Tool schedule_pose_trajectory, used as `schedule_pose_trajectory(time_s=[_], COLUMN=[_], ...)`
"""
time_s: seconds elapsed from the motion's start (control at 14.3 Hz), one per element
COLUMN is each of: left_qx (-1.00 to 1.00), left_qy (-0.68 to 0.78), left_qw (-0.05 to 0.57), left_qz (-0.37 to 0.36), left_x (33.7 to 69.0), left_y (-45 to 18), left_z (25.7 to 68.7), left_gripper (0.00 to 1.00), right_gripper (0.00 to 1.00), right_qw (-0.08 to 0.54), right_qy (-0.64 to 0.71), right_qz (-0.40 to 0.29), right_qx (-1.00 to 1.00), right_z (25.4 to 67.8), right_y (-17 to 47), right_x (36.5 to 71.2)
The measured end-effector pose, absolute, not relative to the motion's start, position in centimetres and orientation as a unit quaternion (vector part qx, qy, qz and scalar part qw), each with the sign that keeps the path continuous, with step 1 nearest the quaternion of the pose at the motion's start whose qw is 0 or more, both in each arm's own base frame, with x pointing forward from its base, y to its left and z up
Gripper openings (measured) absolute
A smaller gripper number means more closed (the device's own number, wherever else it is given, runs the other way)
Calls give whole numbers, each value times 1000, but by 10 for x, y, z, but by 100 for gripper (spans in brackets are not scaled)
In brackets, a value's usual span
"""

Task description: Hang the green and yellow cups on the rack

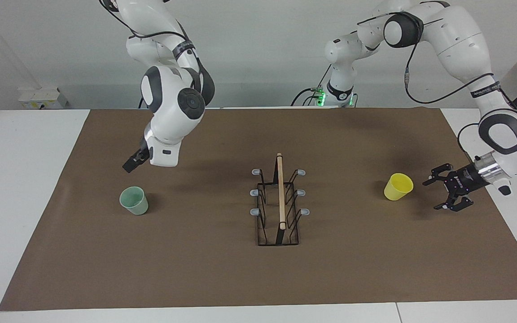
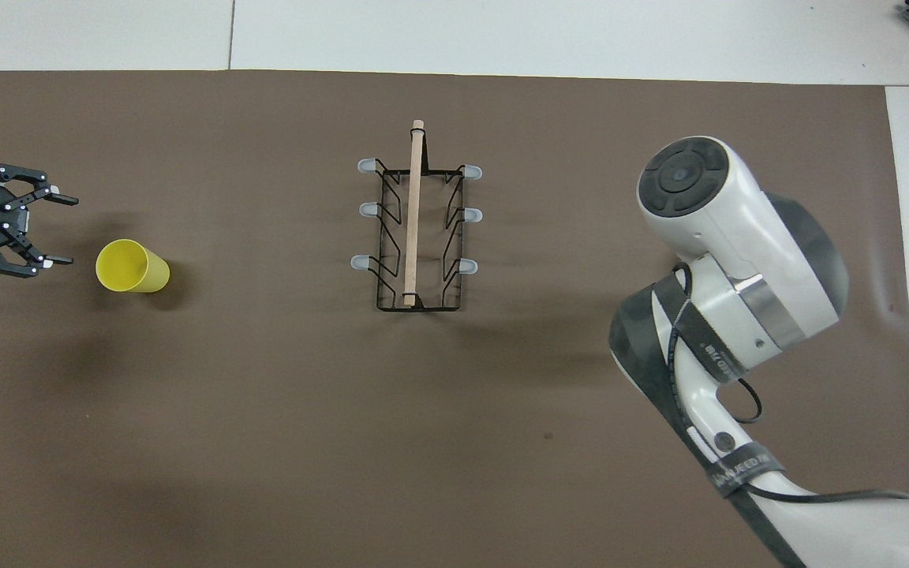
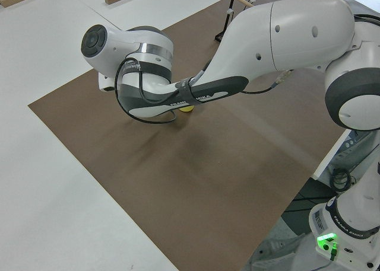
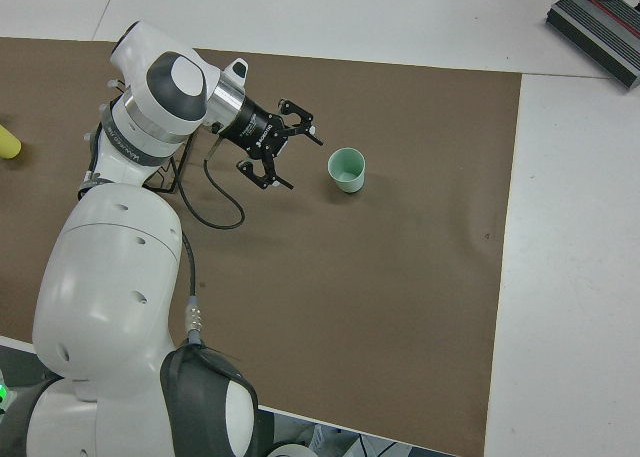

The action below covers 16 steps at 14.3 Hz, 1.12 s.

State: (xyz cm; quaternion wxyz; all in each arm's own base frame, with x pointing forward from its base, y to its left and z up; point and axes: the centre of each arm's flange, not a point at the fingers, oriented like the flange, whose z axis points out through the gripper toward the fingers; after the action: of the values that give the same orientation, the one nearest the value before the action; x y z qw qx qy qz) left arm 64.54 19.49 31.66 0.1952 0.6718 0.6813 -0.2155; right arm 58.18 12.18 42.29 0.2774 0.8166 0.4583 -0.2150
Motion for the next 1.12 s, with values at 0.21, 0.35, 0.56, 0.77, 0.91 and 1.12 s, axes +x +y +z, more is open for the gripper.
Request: schedule_pose_trajectory(time_s=[0.21,0.35,0.56,0.77,0.91,1.12], left_qx=[623,592,561,530,501,465], left_qy=[703,713,707,704,704,713], left_qw=[221,244,300,349,384,419], left_qz=[-262,-285,-308,-320,-325,-316], left_x=[622,606,583,560,553,545], left_y=[189,184,173,169,161,146], left_z=[274,260,251,244,240,227], left_gripper=[100,100,100,100,100,100], right_gripper=[100,100,100,100,100,100], right_qw=[315,339,361,386,391,386], right_qy=[484,507,541,562,576,598], right_qz=[-238,-253,-261,-262,-256,-244], right_qx=[781,751,713,683,671,658], right_z=[400,371,325,305,303,288], right_y=[123,131,147,157,159,164], right_x=[590,596,605,608,610,609])
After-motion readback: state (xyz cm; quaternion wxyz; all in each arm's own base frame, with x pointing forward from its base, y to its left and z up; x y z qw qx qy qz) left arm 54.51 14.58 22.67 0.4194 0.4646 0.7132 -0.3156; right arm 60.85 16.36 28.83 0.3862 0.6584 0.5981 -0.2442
